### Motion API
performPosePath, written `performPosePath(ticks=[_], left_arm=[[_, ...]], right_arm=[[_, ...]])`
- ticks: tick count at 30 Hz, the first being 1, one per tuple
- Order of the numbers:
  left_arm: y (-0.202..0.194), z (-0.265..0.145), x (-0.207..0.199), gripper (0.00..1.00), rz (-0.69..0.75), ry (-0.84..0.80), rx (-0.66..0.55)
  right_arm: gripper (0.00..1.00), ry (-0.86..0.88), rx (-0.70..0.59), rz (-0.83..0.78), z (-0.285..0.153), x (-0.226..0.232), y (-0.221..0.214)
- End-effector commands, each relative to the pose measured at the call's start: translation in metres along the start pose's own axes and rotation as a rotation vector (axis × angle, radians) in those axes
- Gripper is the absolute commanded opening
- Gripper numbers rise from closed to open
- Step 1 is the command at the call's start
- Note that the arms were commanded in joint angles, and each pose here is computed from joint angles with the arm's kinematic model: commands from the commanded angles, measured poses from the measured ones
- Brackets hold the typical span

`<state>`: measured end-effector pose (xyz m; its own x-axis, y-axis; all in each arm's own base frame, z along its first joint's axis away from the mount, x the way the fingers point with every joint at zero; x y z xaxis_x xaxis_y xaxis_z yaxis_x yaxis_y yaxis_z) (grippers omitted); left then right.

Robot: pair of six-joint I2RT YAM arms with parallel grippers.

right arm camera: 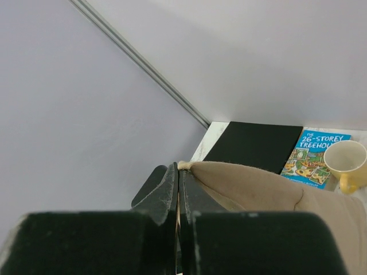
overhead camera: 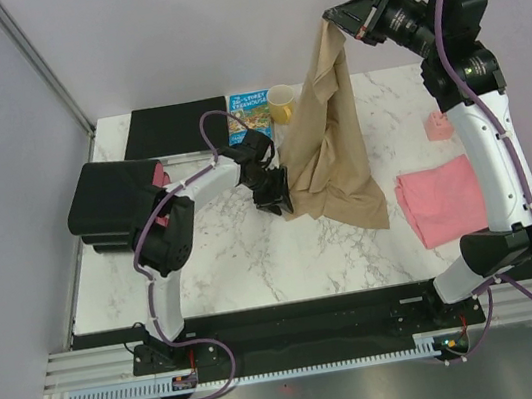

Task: Fold and stack the t-shirts

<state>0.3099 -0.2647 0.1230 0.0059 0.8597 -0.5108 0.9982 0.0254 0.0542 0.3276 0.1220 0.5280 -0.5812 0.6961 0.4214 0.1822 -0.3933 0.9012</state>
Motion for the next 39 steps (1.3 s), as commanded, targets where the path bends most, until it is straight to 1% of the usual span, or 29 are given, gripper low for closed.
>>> performPosePath(ticks=[1,10,16,20,23,24,27,29,31,33,34,36,37,39], left_arm=[[0.001,0.001,-0.003,0.47,-0.005,-0.014,-0.012],[0.0,0.02,0.009,0.46,-0.022,0.021,0.004],[-0.004,0.033,0.015,0.45,-0.042,0.033,-0.005],[-0.003,0.039,0.015,0.42,-0.048,0.029,-0.01],[-0.004,0.039,0.015,0.31,-0.042,0.03,-0.019],[-0.004,0.038,0.015,0.21,-0.039,0.029,-0.022],[-0.006,0.036,0.015,0.02,-0.03,0.024,-0.028],[-0.009,0.031,0.016,0.02,-0.022,0.031,-0.034],[-0.011,0.01,0.009,0.02,-0.006,0.018,-0.085],[-0.017,-0.009,0.014,0.02,-0.003,0.059,-0.144],[-0.021,-0.037,0.005,0.02,0.018,0.038,-0.214],[-0.023,-0.06,0.013,0.02,0.004,0.091,-0.313],[-0.027,-0.088,0.008,0.02,0.008,0.076,-0.387],[-0.021,-0.118,0.016,0.02,-0.054,0.101,-0.493]], right_arm=[[0.0,0.05,-0.054,-0.036,-0.004,0.008,0.013],[0.0,0.045,-0.05,-0.036,-0.003,0.004,0.011],[0.0,0.048,-0.045,-0.031,-0.003,0.002,0.009],[0.0,0.052,-0.047,-0.027,-0.003,0.002,0.011],[0.0,0.051,-0.045,-0.025,-0.003,0.002,0.01],[0.0,0.048,-0.042,-0.022,-0.003,0.0,0.009],[0.0,0.037,-0.041,-0.024,-0.005,-0.001,0.007],[0.0,0.024,-0.044,-0.027,-0.006,-0.003,0.007],[0.0,-0.005,-0.06,-0.042,-0.009,-0.007,0.009],[0.0,-0.051,-0.082,-0.052,-0.018,-0.012,0.011],[0.0,-0.089,-0.102,-0.063,-0.024,-0.013,0.012],[0.0,-0.137,-0.124,-0.074,-0.031,-0.019,0.015],[0.0,-0.155,-0.128,-0.089,-0.035,-0.02,0.014],[0.0,-0.213,-0.135,-0.106,-0.039,-0.025,0.015]])
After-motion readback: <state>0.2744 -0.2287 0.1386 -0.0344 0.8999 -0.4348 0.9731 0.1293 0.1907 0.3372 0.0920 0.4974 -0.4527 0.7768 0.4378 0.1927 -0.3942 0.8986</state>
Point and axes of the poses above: each gripper's point midway between its finger pads, its own z axis out along the fingers, its own x axis along the line the jaws close on, y = z × x, the point moved 9 cm from there along -z, back along the fingers, and after that the axes turned 15 degrees about -z, right-handed, at the moved point
